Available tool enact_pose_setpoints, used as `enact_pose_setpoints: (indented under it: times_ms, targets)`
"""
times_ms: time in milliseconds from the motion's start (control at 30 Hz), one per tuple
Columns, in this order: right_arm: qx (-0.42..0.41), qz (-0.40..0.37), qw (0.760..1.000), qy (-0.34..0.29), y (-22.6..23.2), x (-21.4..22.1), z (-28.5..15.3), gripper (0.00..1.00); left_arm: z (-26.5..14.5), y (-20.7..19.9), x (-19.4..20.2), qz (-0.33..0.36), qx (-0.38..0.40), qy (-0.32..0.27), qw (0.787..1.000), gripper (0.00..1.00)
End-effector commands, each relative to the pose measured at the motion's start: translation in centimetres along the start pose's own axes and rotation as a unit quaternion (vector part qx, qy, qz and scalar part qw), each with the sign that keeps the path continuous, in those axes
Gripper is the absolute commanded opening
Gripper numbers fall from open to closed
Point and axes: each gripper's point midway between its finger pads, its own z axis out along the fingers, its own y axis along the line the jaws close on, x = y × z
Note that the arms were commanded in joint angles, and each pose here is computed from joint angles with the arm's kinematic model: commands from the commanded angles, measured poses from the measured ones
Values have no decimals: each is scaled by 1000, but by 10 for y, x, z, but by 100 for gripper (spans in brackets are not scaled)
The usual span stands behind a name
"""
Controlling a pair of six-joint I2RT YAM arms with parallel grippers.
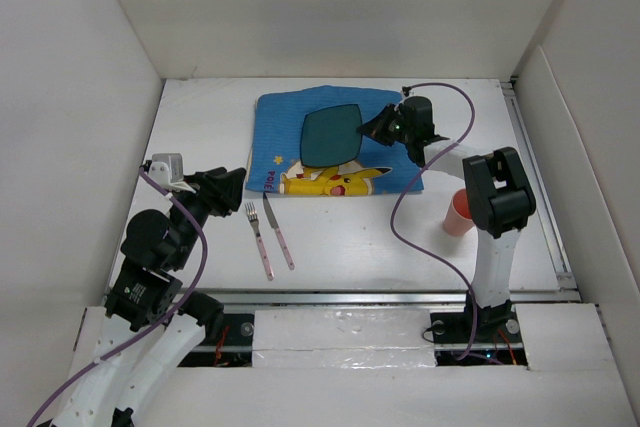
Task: Set the dinner table for one person
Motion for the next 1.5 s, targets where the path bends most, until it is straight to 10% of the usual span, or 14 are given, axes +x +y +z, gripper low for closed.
enact_pose_setpoints:
  times_ms: [0, 400, 600, 800, 1033, 1167, 1333, 1467]
  targets:
    - [-141, -26, 988, -56, 87, -50, -9, 0, 2, -2, -5, 6, 4, -12, 1000, 46]
    - [-66, -5, 998, -2, 14, -26, 16, 0, 3, 2, -4, 0, -7, -12, 1000, 46]
    - [-26, -23, 999, 11, -5, -20, 18, 39, 4, 2, -4, 1, -6, -10, 1000, 46]
    - [39, -81, 996, 2, -11, -41, 11, 57, 4, 2, -3, 0, -7, -8, 1000, 46]
    - [111, -148, 982, -28, 7, -59, -16, 57, 3, 1, -4, 0, -5, -12, 1000, 46]
    - [149, -203, 966, -58, 37, -65, -68, 1, 2, 0, -4, -1, -3, -11, 1000, 43]
    - [270, -251, 922, -123, 39, -65, -184, 0, -3, -3, -11, -2, 6, -23, 1000, 4]
    - [374, -241, 891, -87, -6, -27, -253, 17, -7, -2, -19, 2, 2, -37, 999, 0]
